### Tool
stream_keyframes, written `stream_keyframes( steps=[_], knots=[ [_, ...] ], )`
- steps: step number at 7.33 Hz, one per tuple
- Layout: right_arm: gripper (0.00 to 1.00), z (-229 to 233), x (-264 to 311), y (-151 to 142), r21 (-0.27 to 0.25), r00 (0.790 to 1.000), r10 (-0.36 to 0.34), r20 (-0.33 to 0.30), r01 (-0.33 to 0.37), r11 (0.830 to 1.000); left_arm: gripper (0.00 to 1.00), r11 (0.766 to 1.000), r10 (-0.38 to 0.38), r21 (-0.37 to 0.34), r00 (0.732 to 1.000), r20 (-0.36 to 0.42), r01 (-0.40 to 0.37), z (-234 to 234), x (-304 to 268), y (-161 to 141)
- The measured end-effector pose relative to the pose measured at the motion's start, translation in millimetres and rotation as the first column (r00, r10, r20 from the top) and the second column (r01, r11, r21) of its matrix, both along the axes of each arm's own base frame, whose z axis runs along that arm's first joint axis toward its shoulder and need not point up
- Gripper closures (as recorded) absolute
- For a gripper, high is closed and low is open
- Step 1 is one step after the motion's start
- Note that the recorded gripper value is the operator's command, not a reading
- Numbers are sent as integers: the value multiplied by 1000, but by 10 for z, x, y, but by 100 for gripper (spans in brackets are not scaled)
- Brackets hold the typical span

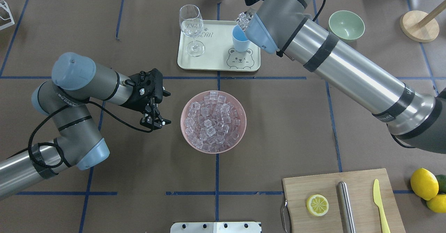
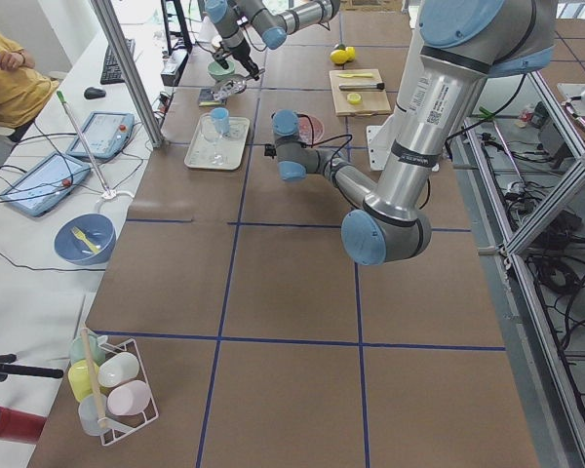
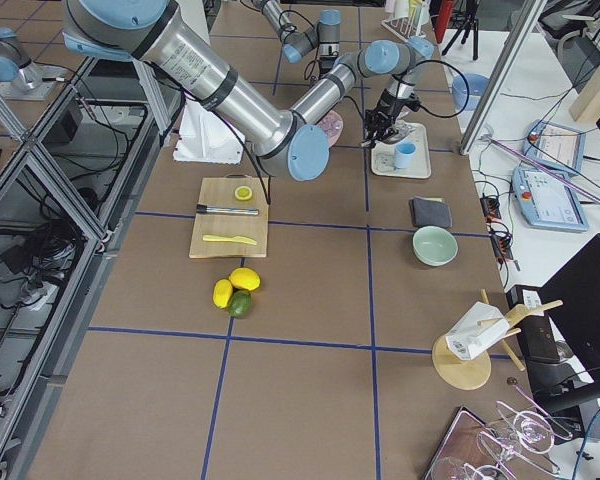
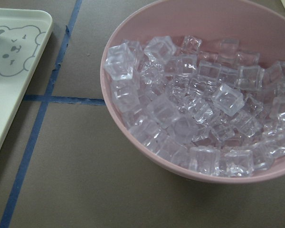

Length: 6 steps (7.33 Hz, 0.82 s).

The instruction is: Put ice in cup with scoop

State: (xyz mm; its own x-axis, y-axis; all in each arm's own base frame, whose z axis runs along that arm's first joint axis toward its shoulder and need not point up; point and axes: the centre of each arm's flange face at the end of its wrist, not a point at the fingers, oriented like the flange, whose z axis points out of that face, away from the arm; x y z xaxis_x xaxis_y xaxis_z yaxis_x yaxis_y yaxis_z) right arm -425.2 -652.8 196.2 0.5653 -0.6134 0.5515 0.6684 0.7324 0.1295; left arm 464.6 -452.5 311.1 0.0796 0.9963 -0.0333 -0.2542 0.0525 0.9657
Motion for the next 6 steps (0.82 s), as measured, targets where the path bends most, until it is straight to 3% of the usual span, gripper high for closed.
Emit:
stream_keyframes(
  steps=[6],
  knots=[
    [100,49,-158,-289,17,993,-65,-101,67,998,0,1000,2,3,1000,-4,-2,-23,-1,10]
  ],
)
